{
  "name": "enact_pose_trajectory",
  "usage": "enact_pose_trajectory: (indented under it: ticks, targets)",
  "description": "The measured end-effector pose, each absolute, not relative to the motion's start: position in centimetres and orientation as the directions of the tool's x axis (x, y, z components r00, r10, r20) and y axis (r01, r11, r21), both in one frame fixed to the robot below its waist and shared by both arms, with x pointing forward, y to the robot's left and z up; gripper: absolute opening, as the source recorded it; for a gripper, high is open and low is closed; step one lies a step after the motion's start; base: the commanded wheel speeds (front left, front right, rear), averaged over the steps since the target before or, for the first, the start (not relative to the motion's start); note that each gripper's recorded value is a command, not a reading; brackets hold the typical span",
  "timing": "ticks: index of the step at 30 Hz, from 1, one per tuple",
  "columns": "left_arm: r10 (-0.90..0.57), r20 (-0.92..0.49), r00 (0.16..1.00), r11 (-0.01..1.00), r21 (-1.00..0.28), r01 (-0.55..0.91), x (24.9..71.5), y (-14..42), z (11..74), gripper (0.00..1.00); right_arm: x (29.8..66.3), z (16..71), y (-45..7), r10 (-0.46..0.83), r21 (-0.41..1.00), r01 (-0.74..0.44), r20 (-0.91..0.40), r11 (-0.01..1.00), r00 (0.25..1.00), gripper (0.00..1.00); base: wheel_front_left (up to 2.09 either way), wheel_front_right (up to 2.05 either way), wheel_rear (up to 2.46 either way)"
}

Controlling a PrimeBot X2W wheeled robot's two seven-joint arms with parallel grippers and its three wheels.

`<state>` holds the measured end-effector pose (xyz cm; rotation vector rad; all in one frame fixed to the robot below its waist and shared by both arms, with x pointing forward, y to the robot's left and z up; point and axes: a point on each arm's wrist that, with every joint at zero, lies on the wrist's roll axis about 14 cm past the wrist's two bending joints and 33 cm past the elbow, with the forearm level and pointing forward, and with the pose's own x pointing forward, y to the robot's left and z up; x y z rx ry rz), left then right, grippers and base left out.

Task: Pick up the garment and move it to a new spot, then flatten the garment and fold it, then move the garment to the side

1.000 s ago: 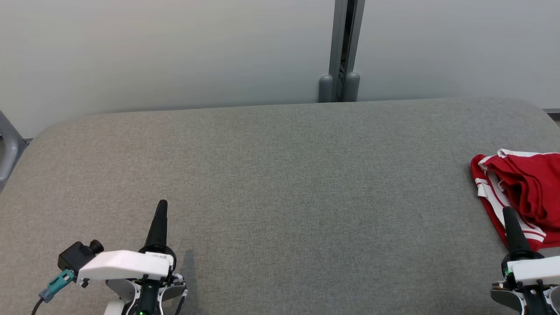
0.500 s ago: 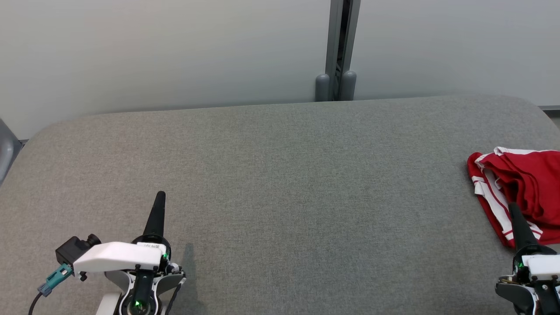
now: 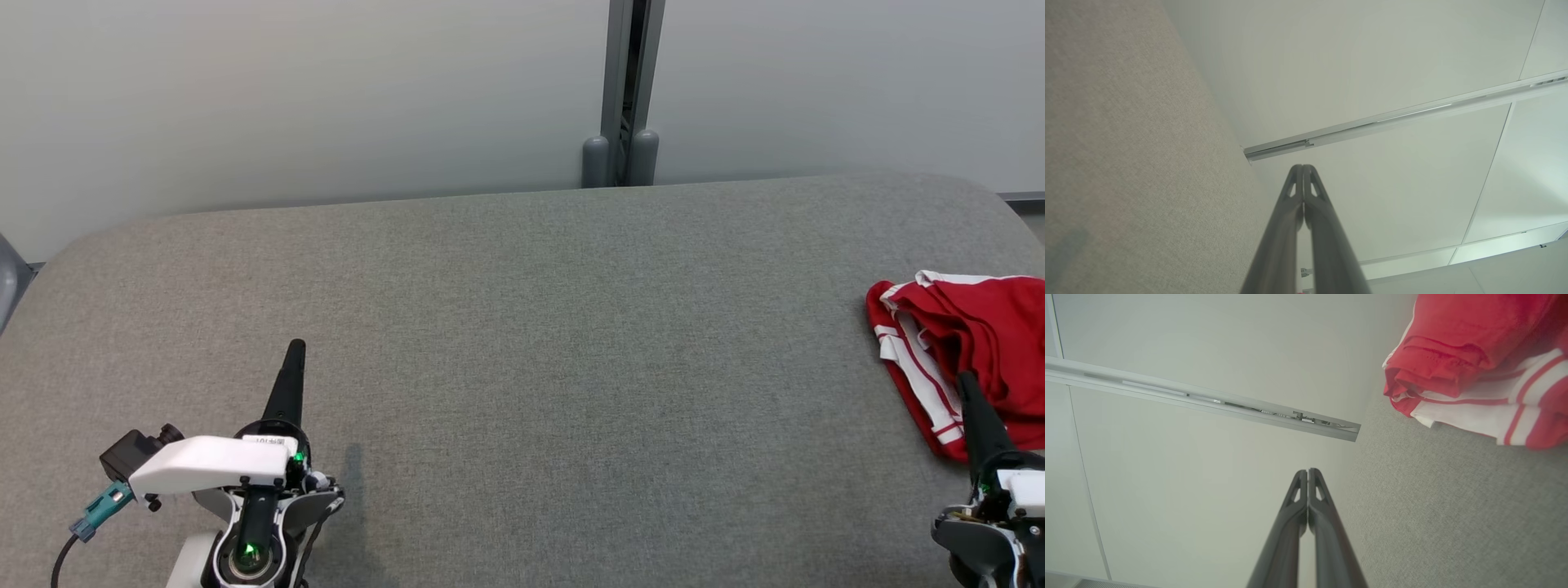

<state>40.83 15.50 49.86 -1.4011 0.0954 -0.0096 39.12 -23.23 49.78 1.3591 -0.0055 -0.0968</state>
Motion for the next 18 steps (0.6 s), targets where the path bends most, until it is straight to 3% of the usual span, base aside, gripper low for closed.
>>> enact_pose_trajectory:
  ticks: [18]
  targets:
    - [-0.086,-0.033,0.996,0.057,-0.998,-0.028,41.9,15.0,50.7,0.00,39.2,50.3,-24.2,-0.085,0.998,0.032,-0.027,0.063,0.996,0.00,0.00,0.00,0.00]
